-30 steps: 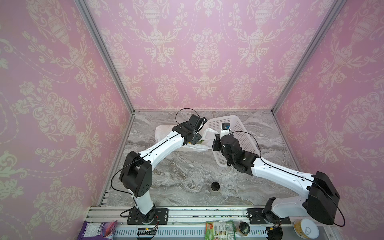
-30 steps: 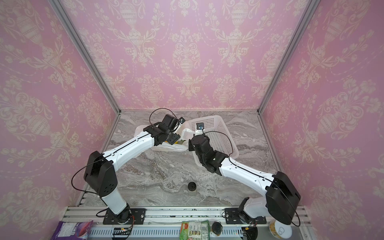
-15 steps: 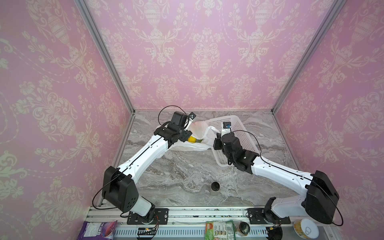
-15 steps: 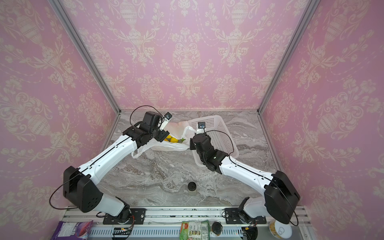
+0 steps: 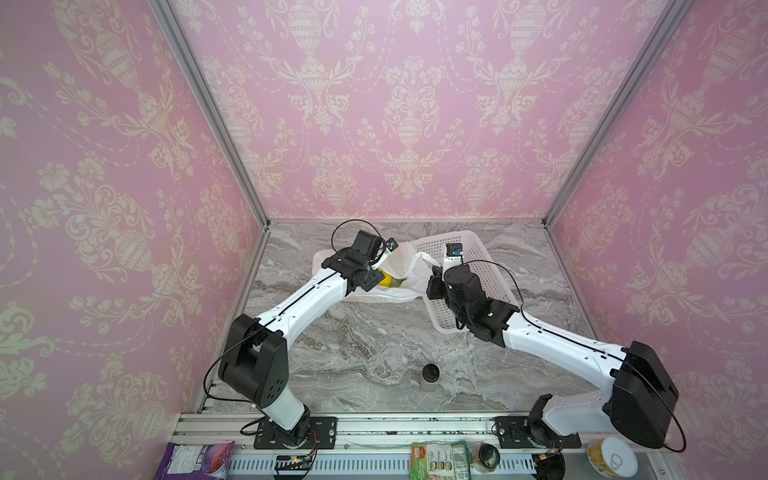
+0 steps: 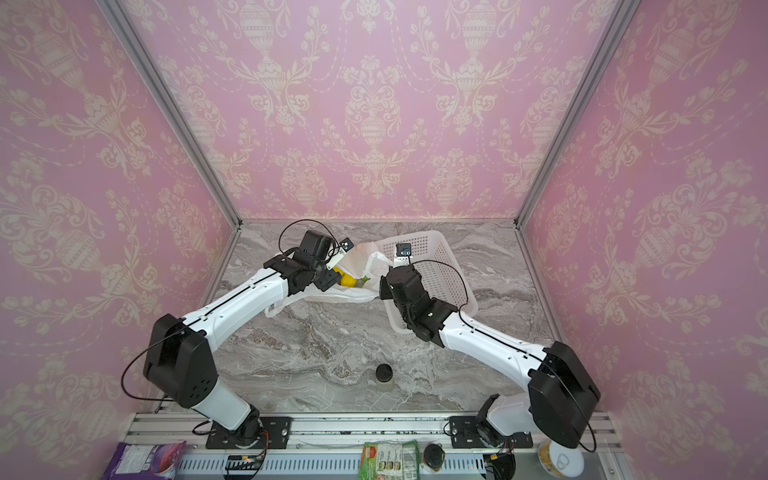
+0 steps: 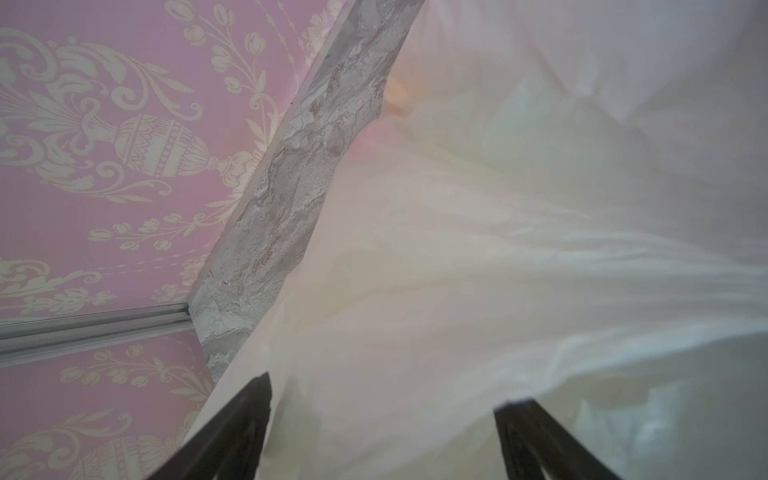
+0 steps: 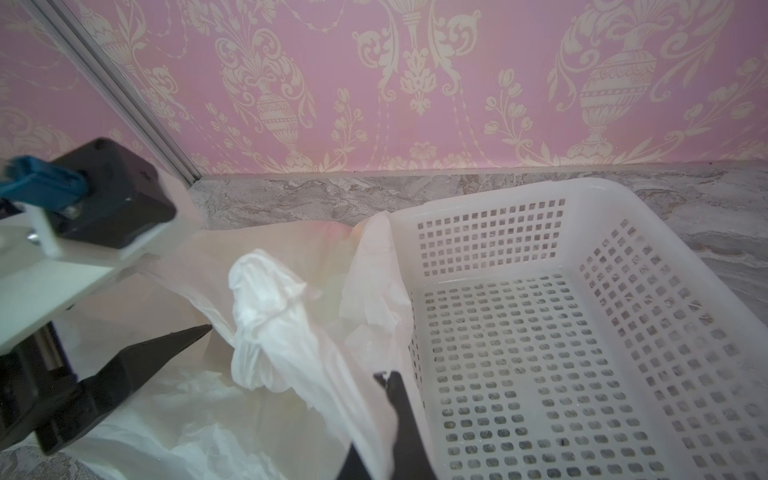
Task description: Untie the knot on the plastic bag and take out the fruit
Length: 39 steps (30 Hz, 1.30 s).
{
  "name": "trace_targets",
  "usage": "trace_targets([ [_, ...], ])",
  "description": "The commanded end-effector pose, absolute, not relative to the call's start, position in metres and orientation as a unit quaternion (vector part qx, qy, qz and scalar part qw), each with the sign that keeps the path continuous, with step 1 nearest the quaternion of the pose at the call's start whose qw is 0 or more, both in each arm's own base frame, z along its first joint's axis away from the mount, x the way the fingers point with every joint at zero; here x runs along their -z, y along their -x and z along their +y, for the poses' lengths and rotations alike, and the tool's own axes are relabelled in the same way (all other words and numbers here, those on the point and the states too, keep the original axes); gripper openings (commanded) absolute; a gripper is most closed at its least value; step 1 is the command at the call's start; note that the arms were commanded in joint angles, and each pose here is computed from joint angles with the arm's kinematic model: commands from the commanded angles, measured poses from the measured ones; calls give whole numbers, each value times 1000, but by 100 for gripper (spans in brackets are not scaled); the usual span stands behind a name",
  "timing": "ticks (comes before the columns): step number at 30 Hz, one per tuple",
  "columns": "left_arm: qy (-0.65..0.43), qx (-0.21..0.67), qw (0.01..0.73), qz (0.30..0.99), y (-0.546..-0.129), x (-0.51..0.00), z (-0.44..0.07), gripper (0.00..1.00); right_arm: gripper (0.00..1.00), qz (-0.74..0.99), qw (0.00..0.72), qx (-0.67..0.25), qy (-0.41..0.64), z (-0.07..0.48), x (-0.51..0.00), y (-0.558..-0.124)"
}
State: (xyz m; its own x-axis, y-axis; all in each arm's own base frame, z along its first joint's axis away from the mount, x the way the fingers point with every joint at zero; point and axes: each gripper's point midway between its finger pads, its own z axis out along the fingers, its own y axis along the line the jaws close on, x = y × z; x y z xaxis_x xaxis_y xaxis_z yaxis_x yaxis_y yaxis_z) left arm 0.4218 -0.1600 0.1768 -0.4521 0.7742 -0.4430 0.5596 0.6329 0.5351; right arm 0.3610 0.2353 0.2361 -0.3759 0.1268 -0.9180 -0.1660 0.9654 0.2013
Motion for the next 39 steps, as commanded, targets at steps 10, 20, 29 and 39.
trace_targets([
  [10,-413,-141,327,838,-462,-186,-179,0,70,762,607,-134,180,251,-262,-329],
  [20,-412,-119,354,831,-453,-199,-183,0,85,686,558,-179,431,329,-251,-264],
  [29,-403,-129,369,827,-451,-208,-178,0,81,738,475,-102,469,382,-195,-318],
  [39,-329,-198,474,793,-474,-303,-159,0,58,731,400,-191,519,400,-169,-279],
])
